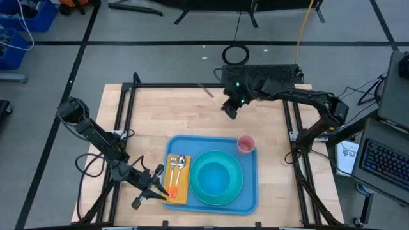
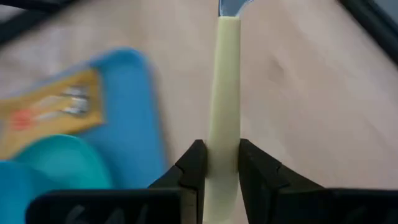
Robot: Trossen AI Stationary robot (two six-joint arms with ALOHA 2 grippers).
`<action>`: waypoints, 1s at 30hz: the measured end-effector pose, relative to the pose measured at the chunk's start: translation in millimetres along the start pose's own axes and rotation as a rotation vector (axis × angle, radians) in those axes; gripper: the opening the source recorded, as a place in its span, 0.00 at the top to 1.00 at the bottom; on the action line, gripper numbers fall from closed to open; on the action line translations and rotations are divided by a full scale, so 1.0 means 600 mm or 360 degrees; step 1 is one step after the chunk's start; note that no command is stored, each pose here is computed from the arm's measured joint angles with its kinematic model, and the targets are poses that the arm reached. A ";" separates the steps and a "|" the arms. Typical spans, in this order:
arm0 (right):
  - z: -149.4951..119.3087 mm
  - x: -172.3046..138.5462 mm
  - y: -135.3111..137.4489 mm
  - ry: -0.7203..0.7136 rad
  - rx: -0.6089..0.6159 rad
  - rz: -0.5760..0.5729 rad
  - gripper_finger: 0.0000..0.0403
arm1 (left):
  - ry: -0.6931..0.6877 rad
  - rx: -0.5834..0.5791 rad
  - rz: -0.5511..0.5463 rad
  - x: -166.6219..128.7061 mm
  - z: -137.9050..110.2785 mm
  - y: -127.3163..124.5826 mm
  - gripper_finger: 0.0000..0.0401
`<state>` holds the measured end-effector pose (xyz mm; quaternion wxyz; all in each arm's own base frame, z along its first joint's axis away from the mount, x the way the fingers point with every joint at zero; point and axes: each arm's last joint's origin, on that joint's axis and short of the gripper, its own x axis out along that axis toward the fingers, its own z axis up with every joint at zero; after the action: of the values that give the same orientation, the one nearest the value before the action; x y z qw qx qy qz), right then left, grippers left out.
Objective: Set up tray
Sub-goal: Put the yellow table knife on top of the yellow table napkin to the right of the orange spoon
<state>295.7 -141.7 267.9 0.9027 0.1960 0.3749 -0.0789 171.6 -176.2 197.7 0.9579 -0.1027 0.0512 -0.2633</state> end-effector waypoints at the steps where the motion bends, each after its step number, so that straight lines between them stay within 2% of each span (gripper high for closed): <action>1: 0.002 0.003 0.014 -0.0047 -0.0034 0.0059 0.86 | 0.0000 0.0000 0.0000 0.000 0.000 0.000 0.82; 4: 0.006 0.018 0.057 -0.0168 -0.0143 0.0255 0.86 | 0.0000 0.0000 0.0000 0.000 0.000 0.000 0.82; 10: -0.018 0.051 0.128 -0.0387 -0.0350 0.0668 0.86 | -0.0004 0.0002 -0.0001 0.000 0.000 0.000 0.82; 14: -0.052 0.066 0.160 -0.0591 -0.0418 0.0977 0.86 | -0.0010 0.0021 0.0000 0.000 0.001 0.000 0.82; 19: -0.105 0.066 0.193 -0.0842 -0.0464 0.1229 0.86 | -0.0056 0.0011 0.0057 0.000 0.005 0.001 0.82; 22: -0.132 0.063 0.212 -0.0900 -0.0494 0.1324 0.86 | -0.0079 0.0017 0.0142 0.000 0.006 0.004 0.82; 26: -0.154 0.060 0.245 -0.0970 -0.0548 0.1350 0.86 | -0.0166 0.0002 0.0340 0.000 0.013 0.013 0.82; 30: -0.168 0.052 0.278 -0.1076 -0.0689 0.1375 0.86 | -0.0258 -0.0100 0.0498 0.004 0.023 0.040 0.82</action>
<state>301.2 52.1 230.4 0.9419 0.1062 -0.0400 0.3162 187.7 -154.8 205.8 0.9845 -0.1443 -0.0026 -0.1001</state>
